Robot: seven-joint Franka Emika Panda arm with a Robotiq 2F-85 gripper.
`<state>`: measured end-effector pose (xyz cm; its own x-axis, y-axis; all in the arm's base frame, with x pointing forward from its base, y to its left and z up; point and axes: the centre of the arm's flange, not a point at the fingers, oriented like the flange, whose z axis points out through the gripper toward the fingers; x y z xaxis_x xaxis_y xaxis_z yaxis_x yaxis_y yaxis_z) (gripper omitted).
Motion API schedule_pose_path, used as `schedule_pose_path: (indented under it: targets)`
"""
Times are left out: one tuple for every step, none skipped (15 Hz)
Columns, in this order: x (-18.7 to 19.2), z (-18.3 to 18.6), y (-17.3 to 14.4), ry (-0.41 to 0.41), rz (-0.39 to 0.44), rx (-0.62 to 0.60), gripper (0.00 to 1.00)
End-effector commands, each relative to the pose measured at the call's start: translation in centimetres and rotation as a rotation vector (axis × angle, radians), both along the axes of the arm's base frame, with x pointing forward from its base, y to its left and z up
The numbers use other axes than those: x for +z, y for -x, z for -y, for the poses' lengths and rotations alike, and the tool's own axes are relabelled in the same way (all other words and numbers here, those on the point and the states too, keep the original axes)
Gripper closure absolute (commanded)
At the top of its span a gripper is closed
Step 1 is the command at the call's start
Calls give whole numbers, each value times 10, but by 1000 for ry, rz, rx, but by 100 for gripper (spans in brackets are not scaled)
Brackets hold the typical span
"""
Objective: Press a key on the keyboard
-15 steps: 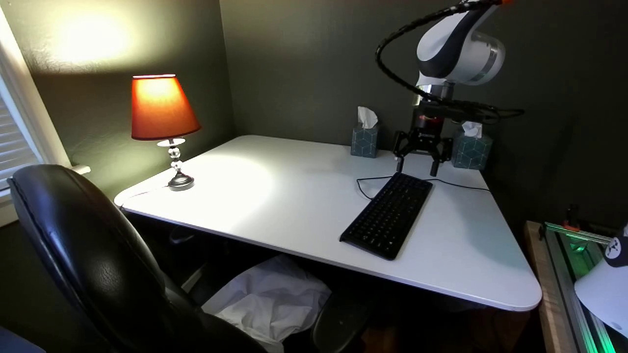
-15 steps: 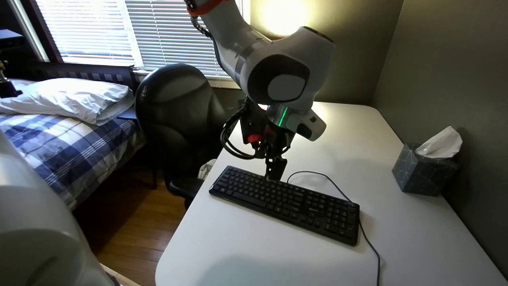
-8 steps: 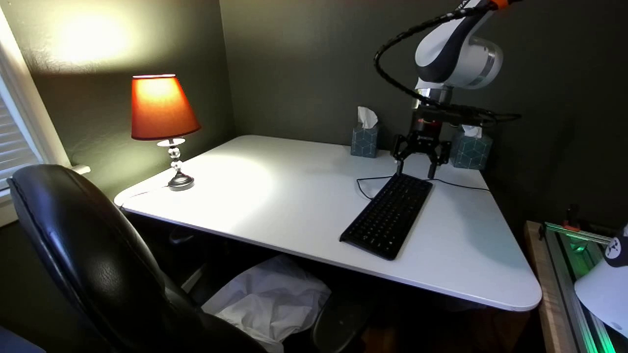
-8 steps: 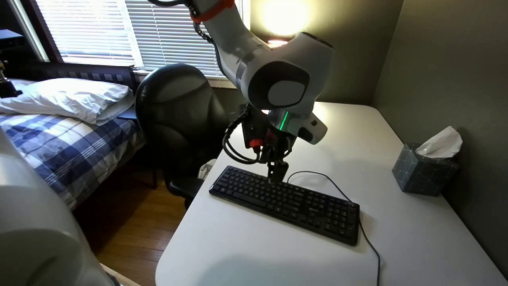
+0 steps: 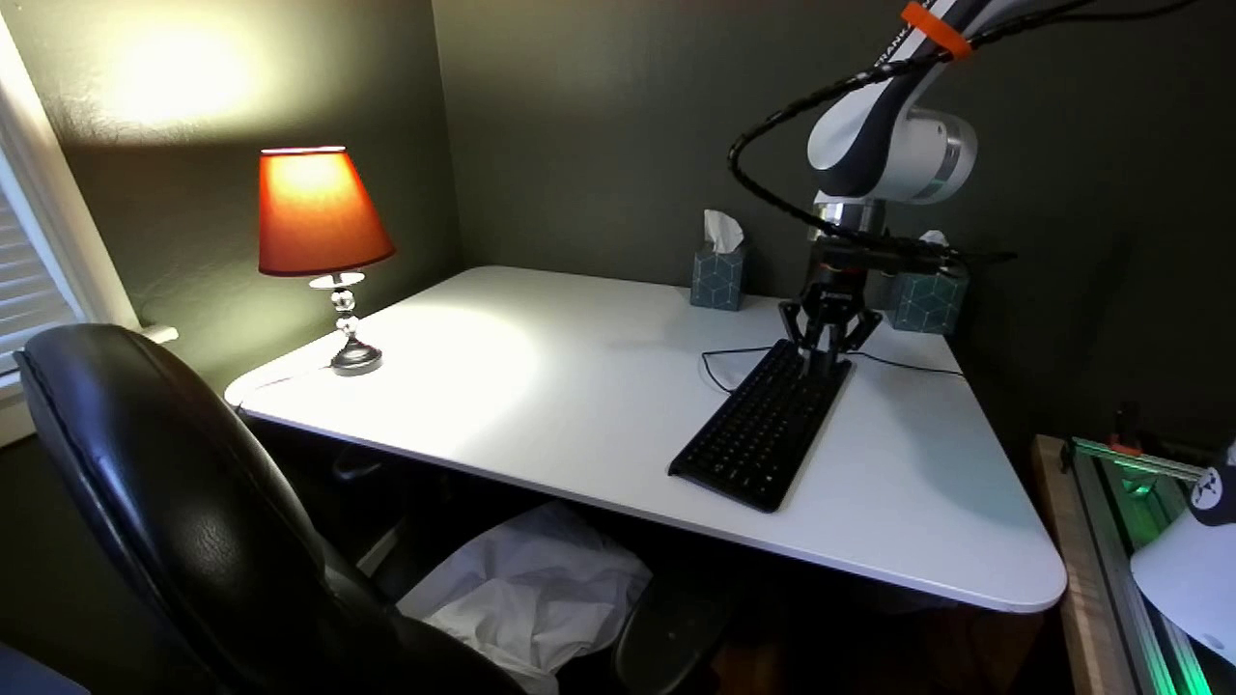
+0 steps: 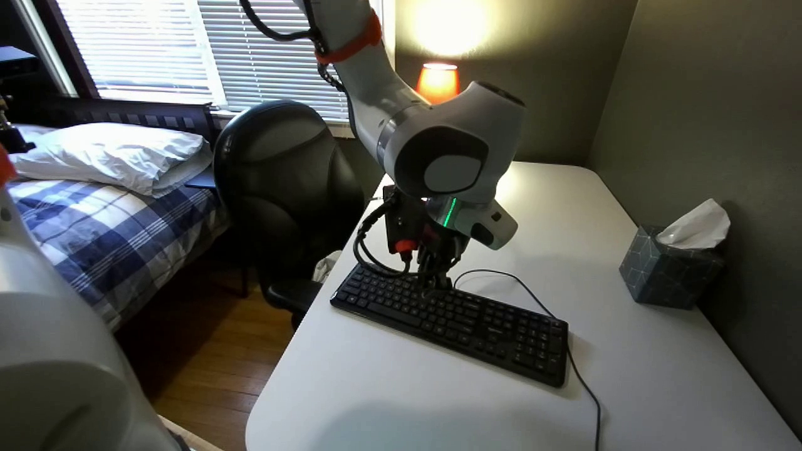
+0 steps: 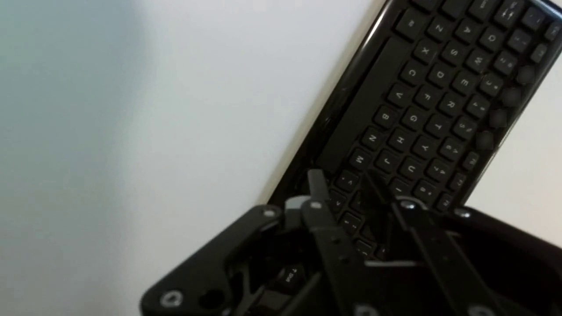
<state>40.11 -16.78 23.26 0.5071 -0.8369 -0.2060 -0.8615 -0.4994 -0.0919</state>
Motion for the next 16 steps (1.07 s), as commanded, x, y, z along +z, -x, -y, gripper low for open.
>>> schedule_pose_path:
  targets:
    - [-17,8,-4,-4,-14,-49,99]
    - [-20,9,-4,-6,-19,-55,100]
    - [-22,11,-5,-7,-25,-59,100]
    - [-24,13,-6,-9,-28,-69,100]
    - [-27,17,-8,-13,-36,-81,100]
    - [-30,21,-9,-20,-38,-93,100]
    - [-32,23,-9,-25,-43,-101,100]
    - [-35,26,-10,-29,-47,-111,100]
    - [-37,28,-10,-31,-50,-121,100]
    - [-40,30,-11,-30,-56,-129,100]
    - [-42,32,-11,-30,-61,-137,100]
    - [-45,35,-11,-31,-67,-144,100]
    - [-47,37,-12,-34,-72,-150,100]
    - [-49,39,-11,-39,-80,-155,100]
    - [-51,41,-11,-40,-83,-161,100]
    - [-53,42,-11,-42,-89,-165,100]
